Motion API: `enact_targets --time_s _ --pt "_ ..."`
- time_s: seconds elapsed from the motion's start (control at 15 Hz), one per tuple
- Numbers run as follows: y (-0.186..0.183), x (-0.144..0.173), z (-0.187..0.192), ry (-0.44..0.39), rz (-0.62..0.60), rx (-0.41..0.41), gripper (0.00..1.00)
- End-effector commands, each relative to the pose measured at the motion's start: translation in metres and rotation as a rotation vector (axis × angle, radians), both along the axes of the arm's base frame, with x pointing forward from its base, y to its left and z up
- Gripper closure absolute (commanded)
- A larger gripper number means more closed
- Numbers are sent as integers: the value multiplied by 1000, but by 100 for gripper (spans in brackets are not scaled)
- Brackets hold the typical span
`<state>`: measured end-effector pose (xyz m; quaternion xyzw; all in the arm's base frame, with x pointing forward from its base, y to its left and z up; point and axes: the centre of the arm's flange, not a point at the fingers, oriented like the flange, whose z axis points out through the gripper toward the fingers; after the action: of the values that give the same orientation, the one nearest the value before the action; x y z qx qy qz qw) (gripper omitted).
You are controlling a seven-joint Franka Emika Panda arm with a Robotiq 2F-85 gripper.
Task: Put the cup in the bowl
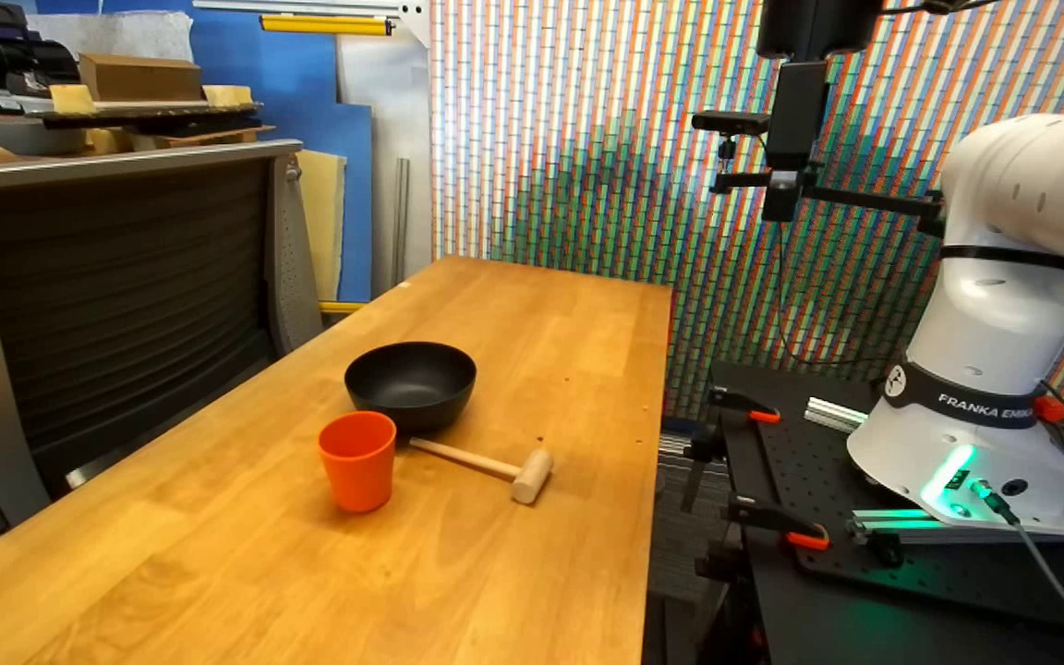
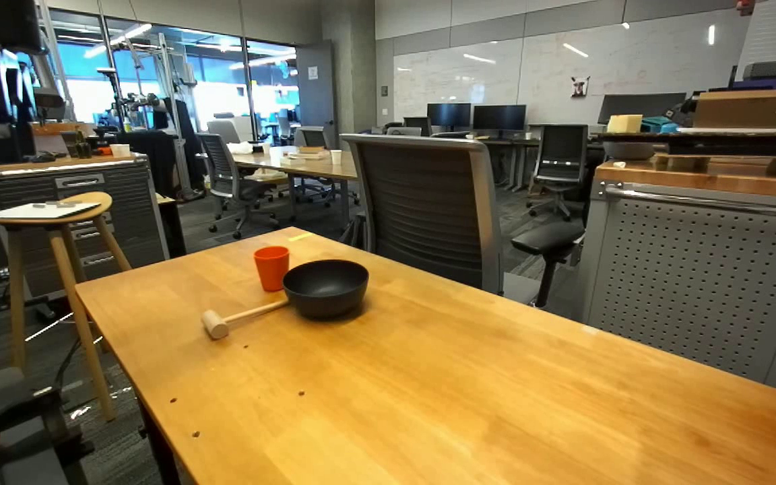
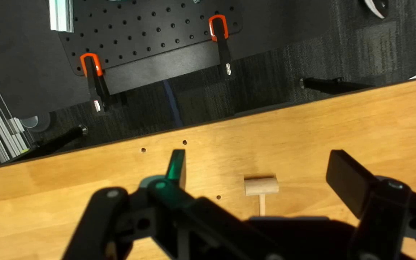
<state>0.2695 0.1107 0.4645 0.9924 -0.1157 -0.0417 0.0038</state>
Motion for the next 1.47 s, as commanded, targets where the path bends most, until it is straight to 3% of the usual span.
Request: enact_targets --time_s 0.0,0.53,0.8,1.0,1.4 --pt "0 0 0 0 0 0 0" --pt "1 6 0 8 -1 -3 0" --pt "39 70 -8 22 29 -21 0" --pt "74 109 -18 3 62 -71 0" --pt "125 191 -51 48 127 -171 0"
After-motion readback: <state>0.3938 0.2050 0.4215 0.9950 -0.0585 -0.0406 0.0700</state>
